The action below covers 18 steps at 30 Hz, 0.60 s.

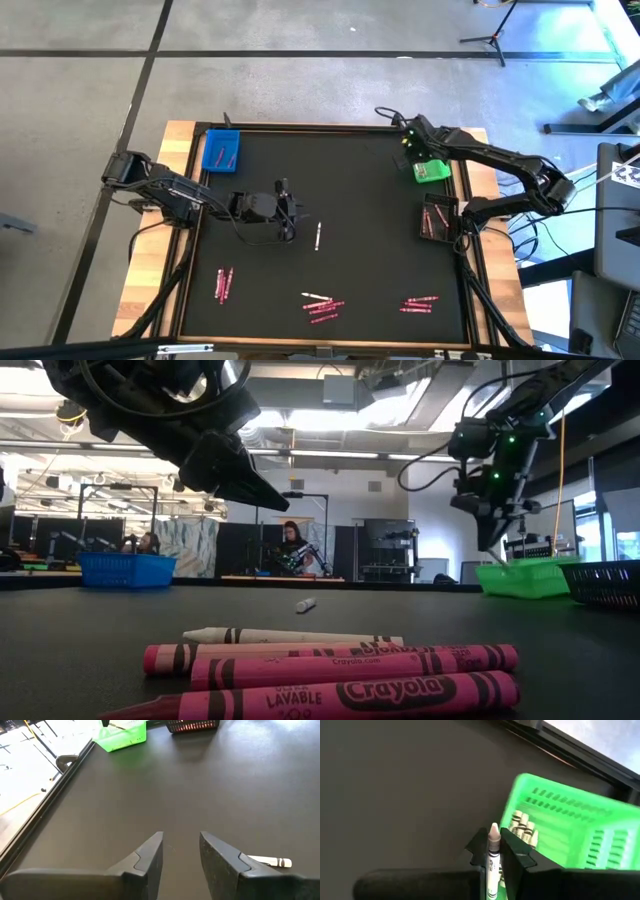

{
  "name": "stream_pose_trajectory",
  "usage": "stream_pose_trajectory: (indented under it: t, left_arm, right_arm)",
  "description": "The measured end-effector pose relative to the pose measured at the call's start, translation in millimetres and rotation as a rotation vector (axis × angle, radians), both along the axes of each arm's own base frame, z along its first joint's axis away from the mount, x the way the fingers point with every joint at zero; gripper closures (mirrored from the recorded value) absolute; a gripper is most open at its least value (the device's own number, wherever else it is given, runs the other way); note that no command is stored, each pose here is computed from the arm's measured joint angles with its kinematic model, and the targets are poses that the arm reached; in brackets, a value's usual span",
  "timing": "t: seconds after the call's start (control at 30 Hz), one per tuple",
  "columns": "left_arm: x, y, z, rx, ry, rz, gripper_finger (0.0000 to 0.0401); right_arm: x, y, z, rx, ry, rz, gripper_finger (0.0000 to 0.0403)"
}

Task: Sort crayons
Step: Put the white crayon into the green bin

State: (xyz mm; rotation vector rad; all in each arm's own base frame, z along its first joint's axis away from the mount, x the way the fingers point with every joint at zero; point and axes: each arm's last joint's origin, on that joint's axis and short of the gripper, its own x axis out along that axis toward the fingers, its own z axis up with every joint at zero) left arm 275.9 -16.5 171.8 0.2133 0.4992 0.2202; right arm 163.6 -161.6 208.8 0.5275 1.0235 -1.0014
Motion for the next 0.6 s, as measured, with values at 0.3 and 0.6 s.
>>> stream_pose_trajectory:
  t: [0.3,0.6]
  left_arm:
    - [0.0,0.0,0.0,0.0,0.0,0.0,0.0282]
    - [0.0,0.0,0.0,0.0,0.0,0.0,0.0282]
  right_arm:
    - [0.3,-1.4,0.6,-0.016,-0.002,0.001,0.0377]
    - [-3.7,1.7,-1.6,0.009,0.057,0.008,0.0374]
